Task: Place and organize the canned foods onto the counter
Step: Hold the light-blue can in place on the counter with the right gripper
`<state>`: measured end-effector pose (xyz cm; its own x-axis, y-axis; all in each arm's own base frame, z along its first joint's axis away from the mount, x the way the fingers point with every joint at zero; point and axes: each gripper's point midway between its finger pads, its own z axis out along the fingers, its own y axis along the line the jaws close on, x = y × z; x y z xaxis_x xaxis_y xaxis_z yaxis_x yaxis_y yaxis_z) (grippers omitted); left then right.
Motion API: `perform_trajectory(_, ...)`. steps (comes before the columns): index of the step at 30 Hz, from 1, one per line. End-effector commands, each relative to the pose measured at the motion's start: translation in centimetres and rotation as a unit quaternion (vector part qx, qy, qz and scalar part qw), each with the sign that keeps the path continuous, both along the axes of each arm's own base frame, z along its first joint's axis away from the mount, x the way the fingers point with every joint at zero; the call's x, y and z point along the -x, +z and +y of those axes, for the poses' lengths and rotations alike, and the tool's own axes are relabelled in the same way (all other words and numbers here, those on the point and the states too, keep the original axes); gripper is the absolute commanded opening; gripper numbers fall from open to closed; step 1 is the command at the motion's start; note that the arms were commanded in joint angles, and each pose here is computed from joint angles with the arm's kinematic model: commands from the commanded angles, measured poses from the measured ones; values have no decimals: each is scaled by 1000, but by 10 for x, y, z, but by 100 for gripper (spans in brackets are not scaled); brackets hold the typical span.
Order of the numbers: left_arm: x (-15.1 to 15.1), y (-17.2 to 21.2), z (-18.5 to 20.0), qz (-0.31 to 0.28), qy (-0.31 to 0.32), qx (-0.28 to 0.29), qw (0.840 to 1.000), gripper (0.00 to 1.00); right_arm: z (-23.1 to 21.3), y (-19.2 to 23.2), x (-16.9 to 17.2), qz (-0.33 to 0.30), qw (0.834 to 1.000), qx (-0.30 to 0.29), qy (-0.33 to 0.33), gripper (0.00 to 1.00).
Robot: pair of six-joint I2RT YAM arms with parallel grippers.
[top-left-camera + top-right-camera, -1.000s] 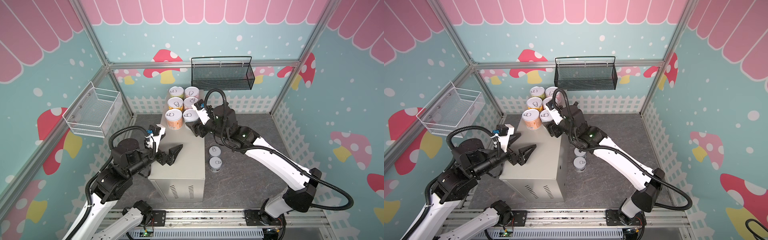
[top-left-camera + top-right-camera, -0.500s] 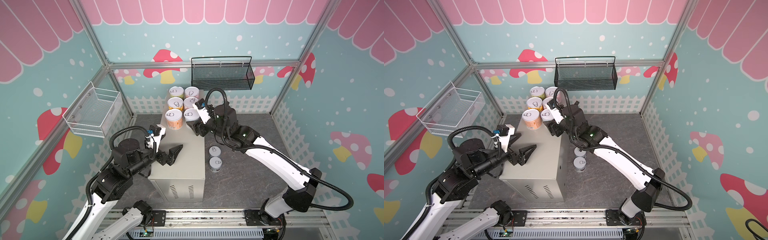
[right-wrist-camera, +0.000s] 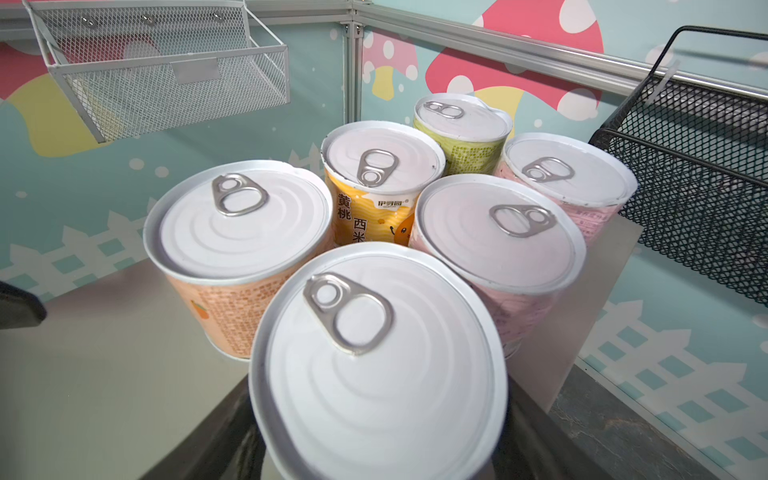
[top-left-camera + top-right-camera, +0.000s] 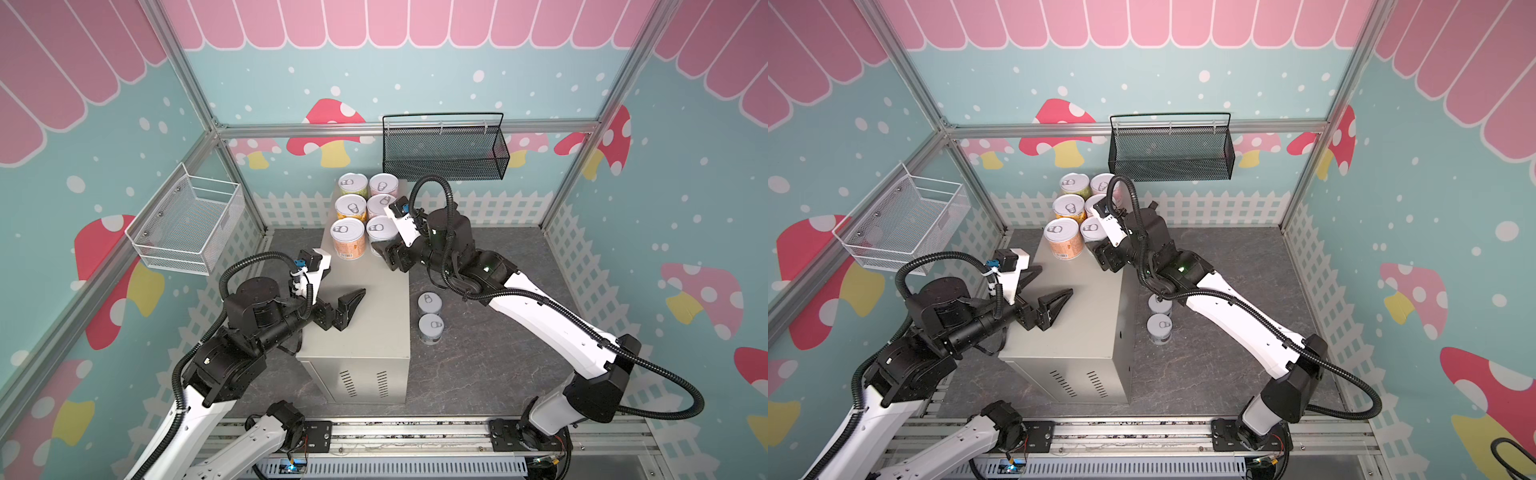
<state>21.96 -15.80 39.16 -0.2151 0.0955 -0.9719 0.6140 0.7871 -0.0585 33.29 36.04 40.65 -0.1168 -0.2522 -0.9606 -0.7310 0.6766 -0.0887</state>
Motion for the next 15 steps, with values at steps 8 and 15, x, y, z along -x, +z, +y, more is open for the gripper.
perform_trajectory(8, 1, 0, 0, -12, -3, -7, 1000, 100, -1, 1, -5, -9, 1000, 7, -4, 76)
perform_trajectory(15, 0, 0, 0, -12, -3, -7, 1000, 100, -2, 2, -4, -9, 1000, 6, -3, 77)
